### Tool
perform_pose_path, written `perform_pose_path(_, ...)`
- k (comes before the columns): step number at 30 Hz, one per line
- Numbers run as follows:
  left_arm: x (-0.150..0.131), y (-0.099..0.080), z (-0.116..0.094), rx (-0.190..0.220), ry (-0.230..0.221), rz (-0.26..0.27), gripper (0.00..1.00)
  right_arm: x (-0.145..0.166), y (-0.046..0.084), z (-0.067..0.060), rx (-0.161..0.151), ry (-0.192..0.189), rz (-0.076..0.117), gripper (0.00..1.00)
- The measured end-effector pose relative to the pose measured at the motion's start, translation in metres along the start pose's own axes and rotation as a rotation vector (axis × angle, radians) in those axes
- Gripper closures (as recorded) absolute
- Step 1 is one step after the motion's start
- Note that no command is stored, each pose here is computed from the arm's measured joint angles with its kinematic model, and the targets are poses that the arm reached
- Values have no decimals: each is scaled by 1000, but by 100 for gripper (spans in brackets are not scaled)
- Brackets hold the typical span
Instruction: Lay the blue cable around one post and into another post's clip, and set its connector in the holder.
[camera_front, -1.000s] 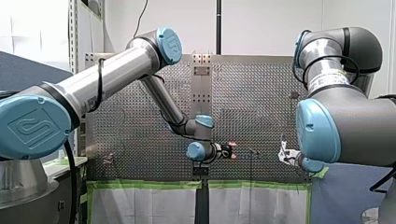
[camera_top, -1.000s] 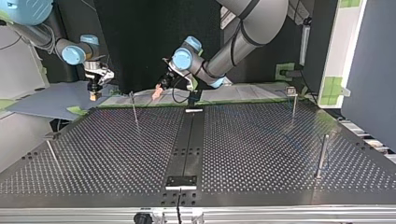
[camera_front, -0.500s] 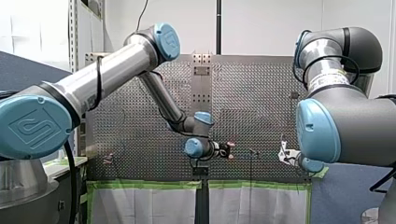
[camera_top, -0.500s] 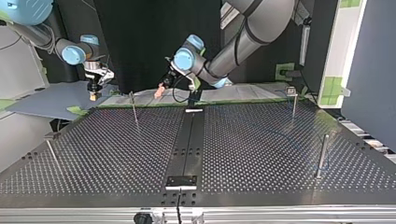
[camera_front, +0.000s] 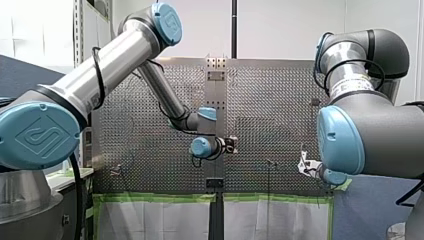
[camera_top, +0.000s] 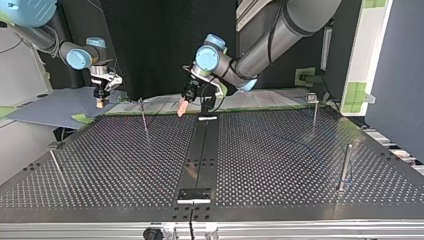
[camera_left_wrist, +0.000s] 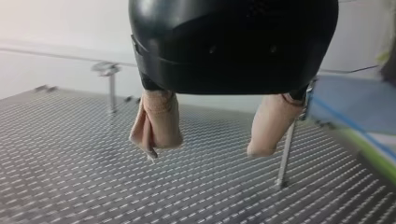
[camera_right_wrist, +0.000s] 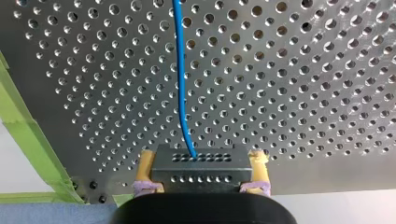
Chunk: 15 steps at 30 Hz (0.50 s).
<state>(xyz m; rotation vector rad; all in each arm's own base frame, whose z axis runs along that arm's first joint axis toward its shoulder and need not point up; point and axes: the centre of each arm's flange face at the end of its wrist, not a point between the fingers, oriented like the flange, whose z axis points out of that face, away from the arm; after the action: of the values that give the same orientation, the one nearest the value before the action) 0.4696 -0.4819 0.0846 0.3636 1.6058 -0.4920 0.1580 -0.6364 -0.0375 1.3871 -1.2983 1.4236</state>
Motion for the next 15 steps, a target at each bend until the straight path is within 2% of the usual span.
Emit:
perform_pose_path(5, -22, 6, -13, -53, -66, -63, 0, 0, 0, 0, 1, -2, 3, 100)
perform_pose_path(8, -33, 6, -21, -67, -98, -97, 0, 0, -1, 0, 2, -2, 7, 100)
perform_pose_path(11, -42, 4, -31, -76, -120, -129, 0, -1, -1, 0, 6, -3, 10, 100)
perform_pose_path(15, -51, 4, -47, -105, -123, -172, 0, -1, -1, 0, 8, -3, 12, 100)
